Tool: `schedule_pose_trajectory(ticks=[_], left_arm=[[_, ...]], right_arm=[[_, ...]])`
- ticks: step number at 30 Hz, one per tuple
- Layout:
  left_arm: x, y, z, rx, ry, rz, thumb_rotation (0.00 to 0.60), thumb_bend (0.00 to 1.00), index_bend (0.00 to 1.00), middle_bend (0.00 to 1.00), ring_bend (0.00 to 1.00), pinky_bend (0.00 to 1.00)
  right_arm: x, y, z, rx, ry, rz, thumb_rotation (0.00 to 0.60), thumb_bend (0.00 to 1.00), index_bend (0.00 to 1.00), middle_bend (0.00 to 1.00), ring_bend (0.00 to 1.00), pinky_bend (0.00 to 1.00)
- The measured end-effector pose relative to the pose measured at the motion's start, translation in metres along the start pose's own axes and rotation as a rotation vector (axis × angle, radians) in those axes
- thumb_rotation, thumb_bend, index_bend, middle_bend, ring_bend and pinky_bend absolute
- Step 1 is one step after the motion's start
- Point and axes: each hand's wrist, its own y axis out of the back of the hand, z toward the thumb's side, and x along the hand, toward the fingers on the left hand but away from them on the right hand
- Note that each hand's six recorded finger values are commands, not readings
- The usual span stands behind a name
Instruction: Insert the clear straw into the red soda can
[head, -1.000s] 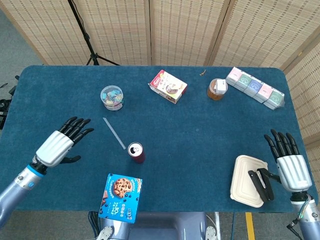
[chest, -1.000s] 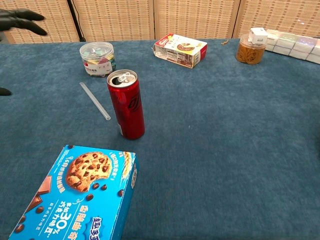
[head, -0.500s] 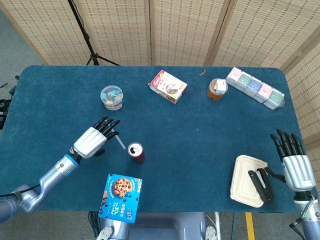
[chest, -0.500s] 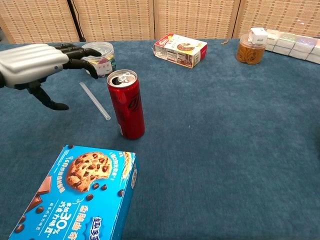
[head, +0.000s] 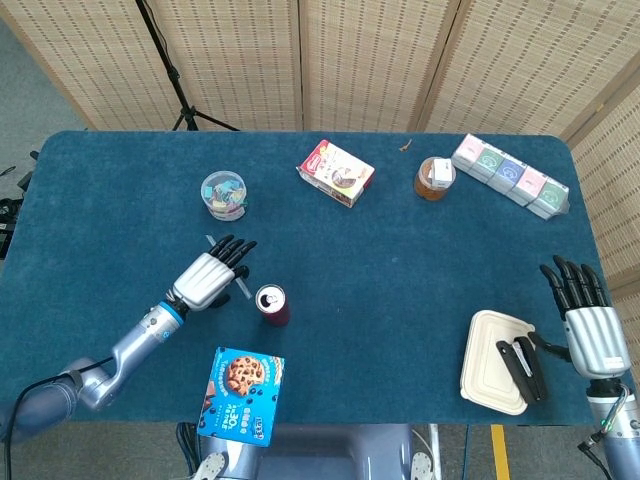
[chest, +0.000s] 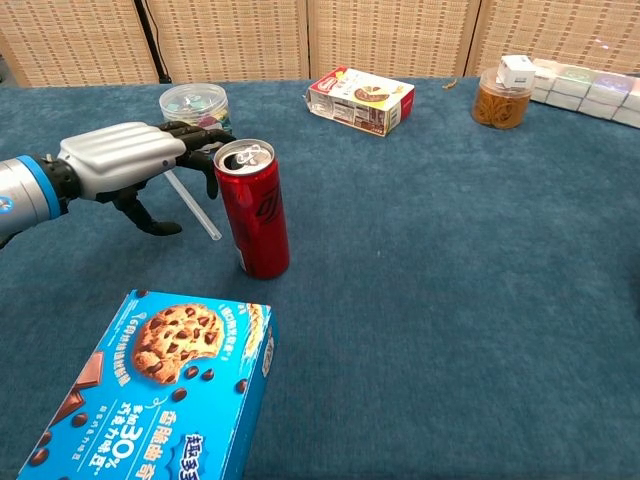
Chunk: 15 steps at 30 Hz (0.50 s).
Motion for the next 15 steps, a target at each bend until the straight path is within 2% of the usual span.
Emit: schedule_pose_trajectory(ticks=[15], left_arm=[[0.014, -0.013, 0.017, -0.01, -0.009, -0.025, 0.6, 0.3, 0.49, 0.0, 0.0, 0.0]], right_arm=[[-0.001, 0.0, -0.005, -0.009, -0.015, 0.0, 0.6, 0.0, 0.0, 0.0, 0.0, 0.0]])
